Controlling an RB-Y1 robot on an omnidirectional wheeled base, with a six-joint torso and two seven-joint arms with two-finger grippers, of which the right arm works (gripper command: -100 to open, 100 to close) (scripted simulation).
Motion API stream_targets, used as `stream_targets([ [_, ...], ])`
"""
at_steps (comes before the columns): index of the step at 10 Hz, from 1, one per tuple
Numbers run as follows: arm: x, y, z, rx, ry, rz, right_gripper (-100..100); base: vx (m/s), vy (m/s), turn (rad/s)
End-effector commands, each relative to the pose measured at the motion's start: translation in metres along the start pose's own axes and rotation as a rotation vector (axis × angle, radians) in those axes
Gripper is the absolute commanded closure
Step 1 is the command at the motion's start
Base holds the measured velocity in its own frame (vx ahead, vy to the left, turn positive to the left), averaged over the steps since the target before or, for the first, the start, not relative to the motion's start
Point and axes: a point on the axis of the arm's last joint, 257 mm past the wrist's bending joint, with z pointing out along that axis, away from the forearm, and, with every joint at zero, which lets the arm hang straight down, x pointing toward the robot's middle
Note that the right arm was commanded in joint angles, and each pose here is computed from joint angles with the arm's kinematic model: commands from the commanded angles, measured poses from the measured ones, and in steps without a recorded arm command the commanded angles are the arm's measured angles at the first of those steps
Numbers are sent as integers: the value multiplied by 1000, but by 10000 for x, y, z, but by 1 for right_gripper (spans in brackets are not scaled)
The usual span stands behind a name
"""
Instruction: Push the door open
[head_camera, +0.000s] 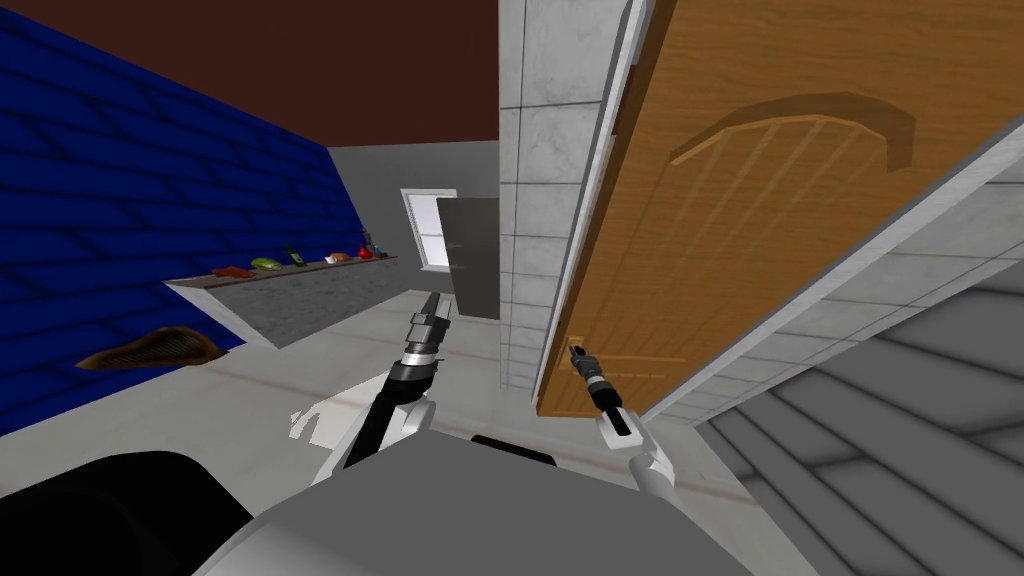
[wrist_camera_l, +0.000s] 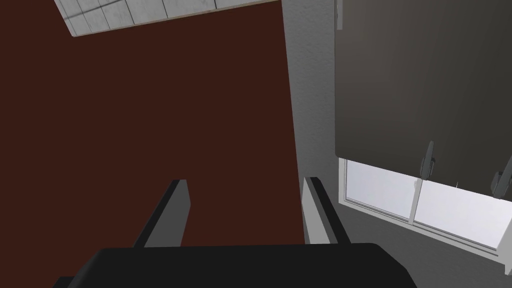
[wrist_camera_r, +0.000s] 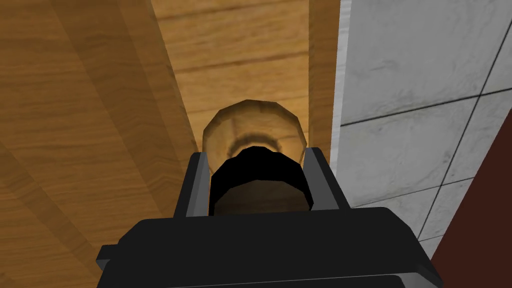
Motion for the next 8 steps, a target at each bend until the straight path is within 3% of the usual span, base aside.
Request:
stream_targets([
  [1,-1,65,-32,-5,-9,72,100,-30,-107,113],
  [8,4,233,-134,-20,-29,292,100,-30,-75,79],
])
